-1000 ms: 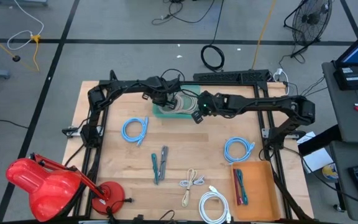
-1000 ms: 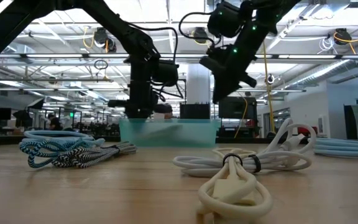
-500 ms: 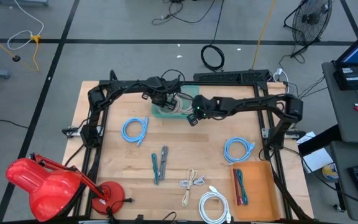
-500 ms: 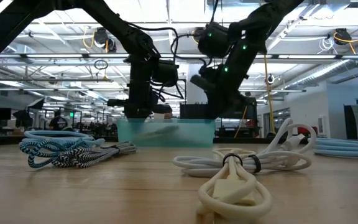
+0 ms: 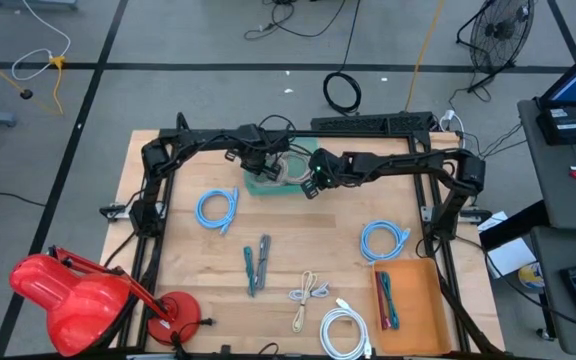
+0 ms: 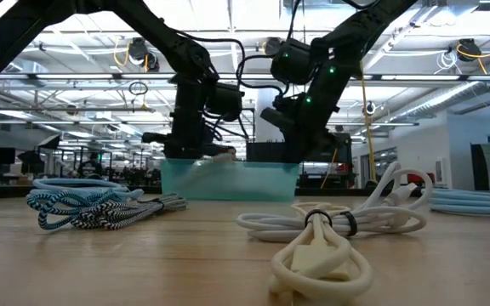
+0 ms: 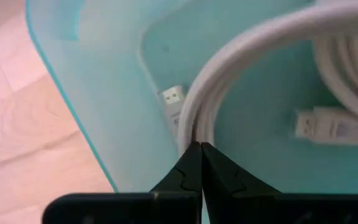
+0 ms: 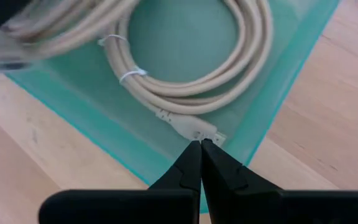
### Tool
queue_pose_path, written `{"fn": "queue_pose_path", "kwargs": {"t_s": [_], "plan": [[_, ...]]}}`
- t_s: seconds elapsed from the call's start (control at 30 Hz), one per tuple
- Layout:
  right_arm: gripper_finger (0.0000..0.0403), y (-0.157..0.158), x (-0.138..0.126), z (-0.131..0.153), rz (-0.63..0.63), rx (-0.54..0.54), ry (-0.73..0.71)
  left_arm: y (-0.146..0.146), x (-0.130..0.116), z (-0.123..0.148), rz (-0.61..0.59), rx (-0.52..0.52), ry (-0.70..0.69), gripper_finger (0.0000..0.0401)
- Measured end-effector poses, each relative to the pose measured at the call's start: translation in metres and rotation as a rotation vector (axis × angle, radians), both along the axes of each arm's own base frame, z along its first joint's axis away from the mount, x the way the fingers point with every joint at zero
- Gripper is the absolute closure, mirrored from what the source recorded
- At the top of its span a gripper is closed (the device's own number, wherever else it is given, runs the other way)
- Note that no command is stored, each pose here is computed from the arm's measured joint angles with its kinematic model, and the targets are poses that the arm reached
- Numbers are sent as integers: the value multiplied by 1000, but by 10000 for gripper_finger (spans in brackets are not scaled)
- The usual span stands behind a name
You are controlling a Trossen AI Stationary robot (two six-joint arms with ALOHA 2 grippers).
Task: Pick & Place USB Port
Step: Put the brown display cable into the blue bin
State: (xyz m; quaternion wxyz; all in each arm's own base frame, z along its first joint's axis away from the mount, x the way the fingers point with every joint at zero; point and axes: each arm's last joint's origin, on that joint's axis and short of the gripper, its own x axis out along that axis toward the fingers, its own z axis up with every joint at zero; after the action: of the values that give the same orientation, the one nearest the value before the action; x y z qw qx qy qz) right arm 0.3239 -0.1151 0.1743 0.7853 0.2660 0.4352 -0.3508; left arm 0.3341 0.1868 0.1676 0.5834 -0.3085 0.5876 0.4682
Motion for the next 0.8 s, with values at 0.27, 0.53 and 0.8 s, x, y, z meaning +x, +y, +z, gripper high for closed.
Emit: {"fn": "queue_pose_path", "kwargs": {"t_s": [0.27,0.53,0.8], "plan": [[403,0,-3,-2,-7,-10,42,3,2,29,8,120,-139,401],[403,0,-4,-3,-7,-8,48,5,11,32,-39,118,-241,401],[403,0,-2,-2,-10,-9,41,-2,30,36,-121,132,-395,401]]}}
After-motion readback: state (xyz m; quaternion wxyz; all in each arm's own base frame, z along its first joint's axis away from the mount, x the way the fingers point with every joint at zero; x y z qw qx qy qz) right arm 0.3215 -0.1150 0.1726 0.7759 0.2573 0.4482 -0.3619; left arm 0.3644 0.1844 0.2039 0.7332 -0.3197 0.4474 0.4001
